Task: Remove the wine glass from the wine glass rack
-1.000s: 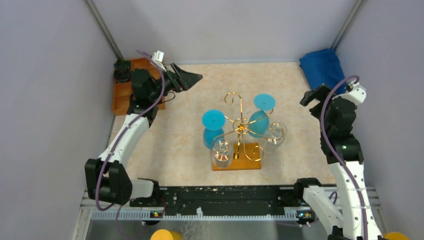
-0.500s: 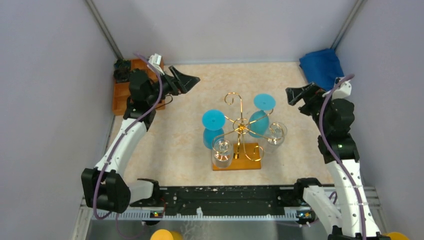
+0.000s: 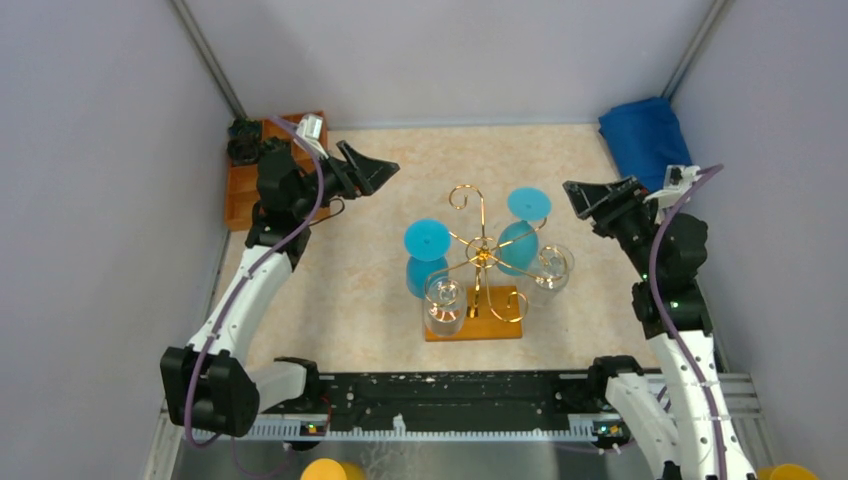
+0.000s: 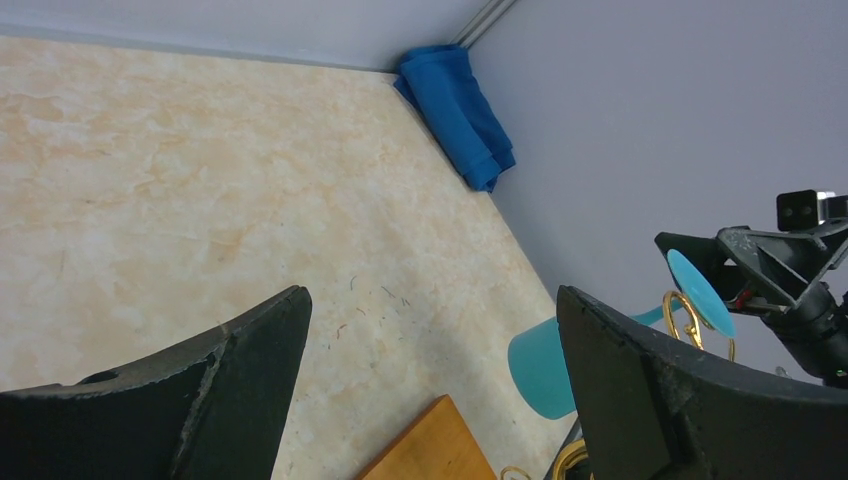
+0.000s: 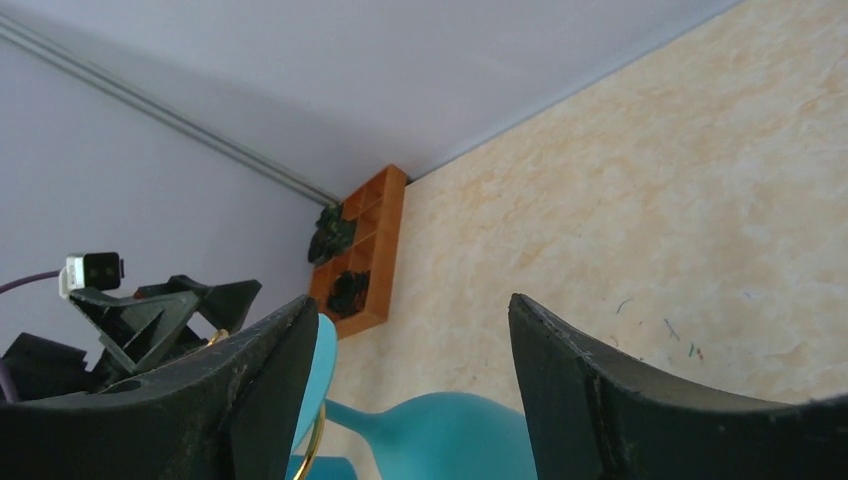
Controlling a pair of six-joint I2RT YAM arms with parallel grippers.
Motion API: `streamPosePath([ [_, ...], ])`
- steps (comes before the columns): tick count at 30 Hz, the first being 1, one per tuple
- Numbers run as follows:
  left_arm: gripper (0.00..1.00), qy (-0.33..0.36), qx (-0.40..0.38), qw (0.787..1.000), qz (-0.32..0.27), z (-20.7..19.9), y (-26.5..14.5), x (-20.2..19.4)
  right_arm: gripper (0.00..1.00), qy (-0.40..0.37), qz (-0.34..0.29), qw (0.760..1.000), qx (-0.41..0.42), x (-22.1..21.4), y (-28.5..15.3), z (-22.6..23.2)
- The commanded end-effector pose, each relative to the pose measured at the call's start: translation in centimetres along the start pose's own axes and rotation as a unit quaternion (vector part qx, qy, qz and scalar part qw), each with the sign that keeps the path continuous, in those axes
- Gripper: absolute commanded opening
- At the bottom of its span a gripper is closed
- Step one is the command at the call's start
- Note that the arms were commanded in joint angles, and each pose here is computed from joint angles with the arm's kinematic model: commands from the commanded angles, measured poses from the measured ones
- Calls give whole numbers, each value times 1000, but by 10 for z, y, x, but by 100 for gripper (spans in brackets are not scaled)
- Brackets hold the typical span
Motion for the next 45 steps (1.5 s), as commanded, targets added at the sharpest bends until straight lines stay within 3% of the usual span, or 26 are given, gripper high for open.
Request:
streamPosePath([
  [1, 98, 2, -13, 1000, 9, -4, -4, -3, 71, 52, -6, 997, 49, -1, 1, 13],
  [8, 99, 3, -17, 1000, 7, -8, -7, -3, 70, 74, 0, 995, 74, 1, -3, 23],
  [12, 99, 2, -18, 1000, 7, -9, -9, -4, 62, 86, 4, 992, 88, 0, -9, 29],
  [22, 99, -7, -19, 1000, 9, -5, -9, -8, 57, 110, 43, 986, 118, -13, -20, 38],
  [29, 99, -14, -22, 1000, 13, -4, -9, -11, 46, 112, 59, 985, 121, -20, -20, 38],
  [45, 99, -13, -17, 1000, 10, -2, -11, -13, 37, 121, 66, 978, 153, -17, -15, 47],
])
Point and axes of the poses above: each gripper's point midway between its finger pads, its own y axis out along the fingers, its own z axis along the line the jaws close on, x = y × z, the point moved 3 cm from there along -y, back along the fingers, and after that the axes turned 13 degrees about -y, right-handed, at the moved point
